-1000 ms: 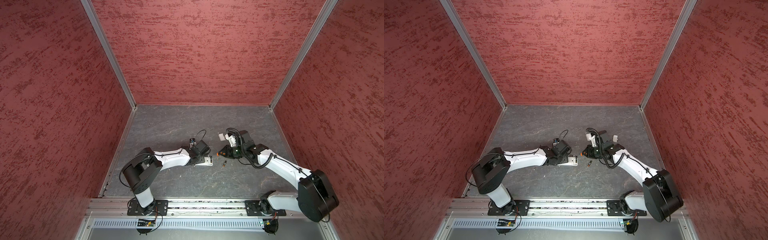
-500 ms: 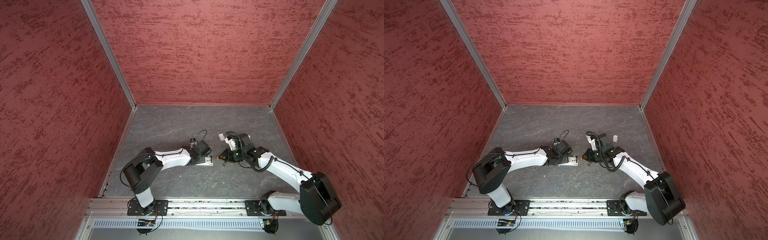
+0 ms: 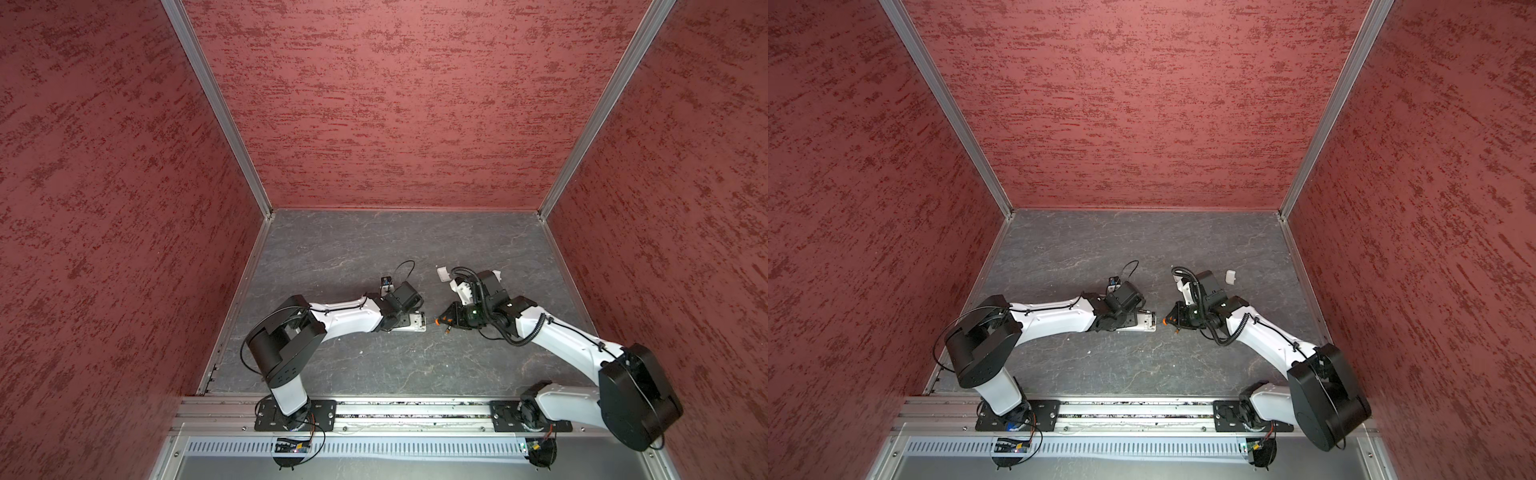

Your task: Unload the batteries from the remote control

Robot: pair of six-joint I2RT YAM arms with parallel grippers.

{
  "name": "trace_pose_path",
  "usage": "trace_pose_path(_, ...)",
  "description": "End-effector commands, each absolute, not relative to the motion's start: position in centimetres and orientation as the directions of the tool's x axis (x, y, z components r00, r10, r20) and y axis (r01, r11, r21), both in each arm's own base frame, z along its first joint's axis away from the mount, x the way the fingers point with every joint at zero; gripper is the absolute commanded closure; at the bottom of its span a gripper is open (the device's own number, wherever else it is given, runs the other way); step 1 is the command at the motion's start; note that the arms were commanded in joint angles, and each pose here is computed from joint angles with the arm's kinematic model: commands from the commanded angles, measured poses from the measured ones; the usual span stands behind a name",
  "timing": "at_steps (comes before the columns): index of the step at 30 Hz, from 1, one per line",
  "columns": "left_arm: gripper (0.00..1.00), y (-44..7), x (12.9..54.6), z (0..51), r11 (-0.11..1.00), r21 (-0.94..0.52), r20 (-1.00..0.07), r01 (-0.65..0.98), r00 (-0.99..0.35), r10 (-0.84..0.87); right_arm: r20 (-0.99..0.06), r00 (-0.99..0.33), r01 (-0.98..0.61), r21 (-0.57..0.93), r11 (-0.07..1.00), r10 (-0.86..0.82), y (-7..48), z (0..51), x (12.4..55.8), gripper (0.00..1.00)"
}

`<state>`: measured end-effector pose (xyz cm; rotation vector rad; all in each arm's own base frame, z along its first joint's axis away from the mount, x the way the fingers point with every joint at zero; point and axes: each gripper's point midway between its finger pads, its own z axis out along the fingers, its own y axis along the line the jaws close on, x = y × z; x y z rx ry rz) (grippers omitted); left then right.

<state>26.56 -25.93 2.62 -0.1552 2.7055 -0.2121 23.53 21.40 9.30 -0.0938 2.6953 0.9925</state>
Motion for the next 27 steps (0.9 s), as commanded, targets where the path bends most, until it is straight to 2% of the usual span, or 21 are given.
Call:
trace_pose_path(1, 0.37, -26.1, 22.1, -1.4, 0.992, -0.125, -0.224, -0.022, -0.973, -0.05, -0.271, -0.962, -0.147, 0.615, 0.775, 0.032, 21.0, 9.0, 23.0, 1.0)
trace_pose_path(27, 0.39, -26.0, 21.8, -1.9, 0.994, -0.108, -0.215, -0.006, -0.976, -0.029, -0.306, -0.947, -0.111, 0.595, 0.796, 0.096, 19.2, 9.2, 24.8, 1.0)
